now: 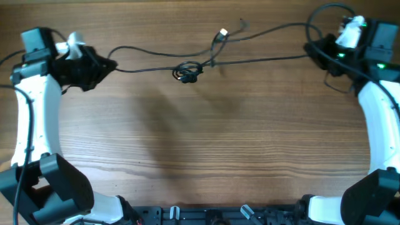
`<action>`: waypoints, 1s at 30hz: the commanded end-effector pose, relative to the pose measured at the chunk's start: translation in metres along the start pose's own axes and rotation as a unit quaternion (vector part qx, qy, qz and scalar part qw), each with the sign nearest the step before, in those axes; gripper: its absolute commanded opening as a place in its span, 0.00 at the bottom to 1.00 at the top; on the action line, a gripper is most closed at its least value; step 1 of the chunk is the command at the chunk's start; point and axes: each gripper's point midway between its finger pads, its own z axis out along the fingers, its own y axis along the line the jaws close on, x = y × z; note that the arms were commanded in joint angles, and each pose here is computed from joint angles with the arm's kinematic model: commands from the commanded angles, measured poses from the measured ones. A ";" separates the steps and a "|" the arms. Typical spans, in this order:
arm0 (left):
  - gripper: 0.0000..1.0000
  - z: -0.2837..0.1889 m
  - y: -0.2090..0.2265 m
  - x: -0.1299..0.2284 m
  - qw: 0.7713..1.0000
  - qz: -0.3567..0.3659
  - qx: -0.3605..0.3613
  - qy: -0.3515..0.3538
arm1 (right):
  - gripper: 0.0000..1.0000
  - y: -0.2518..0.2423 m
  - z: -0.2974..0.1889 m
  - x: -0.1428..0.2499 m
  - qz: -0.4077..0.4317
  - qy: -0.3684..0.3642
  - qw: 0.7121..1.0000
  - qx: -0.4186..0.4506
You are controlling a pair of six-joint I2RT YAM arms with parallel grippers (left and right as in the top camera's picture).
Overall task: Untangle cables
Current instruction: 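Pull the left gripper left and right gripper right, stretching the cable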
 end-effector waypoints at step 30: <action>0.04 -0.103 0.205 -0.064 0.877 -0.277 -0.298 -0.257 | 0.04 -0.238 -0.074 -0.055 0.093 -0.110 0.911 0.387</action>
